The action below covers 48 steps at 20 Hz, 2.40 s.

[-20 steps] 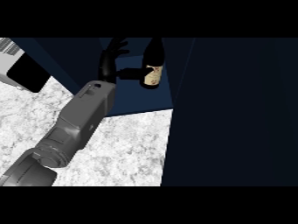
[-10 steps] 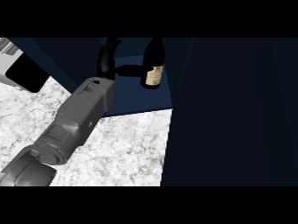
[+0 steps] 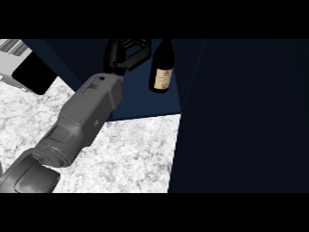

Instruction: Pick up the wine, place it into the cabinet and close the cabinet

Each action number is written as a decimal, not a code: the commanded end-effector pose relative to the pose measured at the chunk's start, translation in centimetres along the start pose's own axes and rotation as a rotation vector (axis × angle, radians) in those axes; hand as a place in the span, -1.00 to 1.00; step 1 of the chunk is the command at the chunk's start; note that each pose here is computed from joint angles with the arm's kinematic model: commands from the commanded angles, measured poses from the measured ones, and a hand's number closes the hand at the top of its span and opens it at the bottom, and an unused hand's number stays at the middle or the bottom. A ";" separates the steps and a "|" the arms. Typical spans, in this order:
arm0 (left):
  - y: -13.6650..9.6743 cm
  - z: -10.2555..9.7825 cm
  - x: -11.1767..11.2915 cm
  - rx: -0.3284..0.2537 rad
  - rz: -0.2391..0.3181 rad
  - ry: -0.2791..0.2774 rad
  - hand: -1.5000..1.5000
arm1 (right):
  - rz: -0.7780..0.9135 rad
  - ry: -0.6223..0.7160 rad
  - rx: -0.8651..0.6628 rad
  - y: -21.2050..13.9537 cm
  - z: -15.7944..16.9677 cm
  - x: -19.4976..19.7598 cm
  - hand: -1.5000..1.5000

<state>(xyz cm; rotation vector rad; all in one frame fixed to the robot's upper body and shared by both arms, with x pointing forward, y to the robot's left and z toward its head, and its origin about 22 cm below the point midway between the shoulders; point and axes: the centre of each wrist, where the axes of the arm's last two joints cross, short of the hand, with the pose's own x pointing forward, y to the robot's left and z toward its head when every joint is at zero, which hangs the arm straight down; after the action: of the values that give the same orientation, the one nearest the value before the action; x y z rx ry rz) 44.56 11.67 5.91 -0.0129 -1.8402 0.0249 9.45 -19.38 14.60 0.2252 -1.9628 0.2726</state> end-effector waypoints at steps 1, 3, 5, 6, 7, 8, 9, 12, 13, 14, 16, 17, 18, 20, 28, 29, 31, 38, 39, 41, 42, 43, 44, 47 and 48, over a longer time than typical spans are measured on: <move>-2.5 0.3 0.4 -0.064 0.097 -0.023 1.00 | -0.091 -0.001 -0.002 0.1 0.7 3.5 -1.00; -2.8 0.4 0.3 -0.101 0.112 -0.023 -1.00 | -0.086 -0.011 -0.009 -0.5 0.9 4.4 -1.00; -2.8 0.0 0.8 -0.128 0.124 -0.019 -1.00 | -0.092 -0.023 -0.021 0.0 1.0 4.7 -1.00; -2.6 0.5 0.2 -0.136 0.123 -0.003 -1.00 | -0.082 -0.002 -0.013 -0.6 1.0 5.1 -1.00; -3.7 -0.2 1.5 -0.126 0.119 -0.001 -1.00 | -0.081 -0.001 -0.026 -0.5 1.1 5.4 -1.00; -3.7 -0.2 1.4 -0.130 0.132 -0.011 -1.00 | -0.071 -0.008 -0.035 -0.7 0.9 5.0 -1.00; -3.6 -0.1 1.3 -0.135 0.148 -0.004 -1.00 | -0.077 -0.001 -0.034 -1.1 0.9 4.6 -1.00; -3.2 0.6 0.5 -0.146 0.145 0.001 -1.00 | -0.071 0.012 -0.069 -0.4 1.5 4.3 -1.00; -3.1 0.7 0.3 -0.150 0.154 0.001 -1.00 | -0.068 0.017 -0.065 -0.6 1.6 5.0 -1.00; -3.1 0.8 0.2 -0.138 0.135 0.009 -1.00 | -0.079 0.016 -0.038 -0.8 1.5 5.5 -1.00; -3.9 -0.1 1.9 -0.151 0.166 -0.004 -1.00 | -0.077 0.006 -0.076 0.0 1.8 5.0 -1.00; -3.8 0.3 1.3 -0.148 0.173 0.026 -1.00 | -0.076 0.027 -0.070 -0.3 1.5 5.3 -1.00; -3.1 1.1 0.1 -0.173 0.194 0.027 -1.00 | -0.061 0.004 -0.061 -0.6 1.5 5.6 -1.00; -2.5 2.1 -1.0 -0.178 0.242 0.025 -1.00 | -0.051 0.026 -0.048 -0.9 1.6 6.0 -1.00; -2.5 5.2 -2.4 -0.263 0.322 0.038 -1.00 | -0.055 0.022 -0.073 -0.9 1.5 6.1 -1.00; -2.7 6.8 -2.9 -0.251 0.323 0.047 -1.00 | -0.038 0.038 -0.071 -0.7 1.5 3.8 -1.00; -3.0 7.3 -2.3 -0.273 0.354 0.042 -1.00 | -0.040 0.026 -0.088 -0.9 1.5 4.4 -1.00; -2.3 11.2 -2.2 -0.251 0.358 0.057 -1.00 | -0.044 0.028 -0.098 -0.7 1.9 5.5 -1.00; -2.5 11.8 -1.3 -0.256 0.374 0.066 -1.00 | -0.026 0.028 -0.095 -0.8 1.1 3.8 -1.00; -0.8 14.5 -3.1 -0.258 0.388 0.086 -1.00 | -0.037 0.029 -0.096 -0.6 2.0 5.7 -1.00; -1.9 15.6 -2.3 -0.256 0.393 0.079 -1.00 | -0.032 0.030 -0.092 -0.7 1.9 4.7 -1.00; -1.8 16.8 -2.2 -0.260 0.390 0.096 -1.00 | -0.012 0.033 -0.101 -1.0 1.5 4.1 -1.00; -1.2 16.8 -2.8 -0.227 0.393 0.084 -1.00 | -0.007 0.029 -0.071 -1.0 2.0 5.8 -1.00; 0.9 18.9 -2.6 -0.245 0.417 0.078 -1.00 | -0.005 0.007 -0.099 -0.8 1.4 5.5 -1.00; 0.0 19.9 -2.5 -0.218 0.429 0.094 -1.00 | 0.000 0.030 -0.069 -1.0 2.0 6.8 -1.00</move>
<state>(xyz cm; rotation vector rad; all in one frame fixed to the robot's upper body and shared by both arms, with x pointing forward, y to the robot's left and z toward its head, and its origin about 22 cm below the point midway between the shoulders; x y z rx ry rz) 28.67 11.01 -1.44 -0.5433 -1.7230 0.0882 8.83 -20.95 14.56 0.0707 -1.9062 0.2399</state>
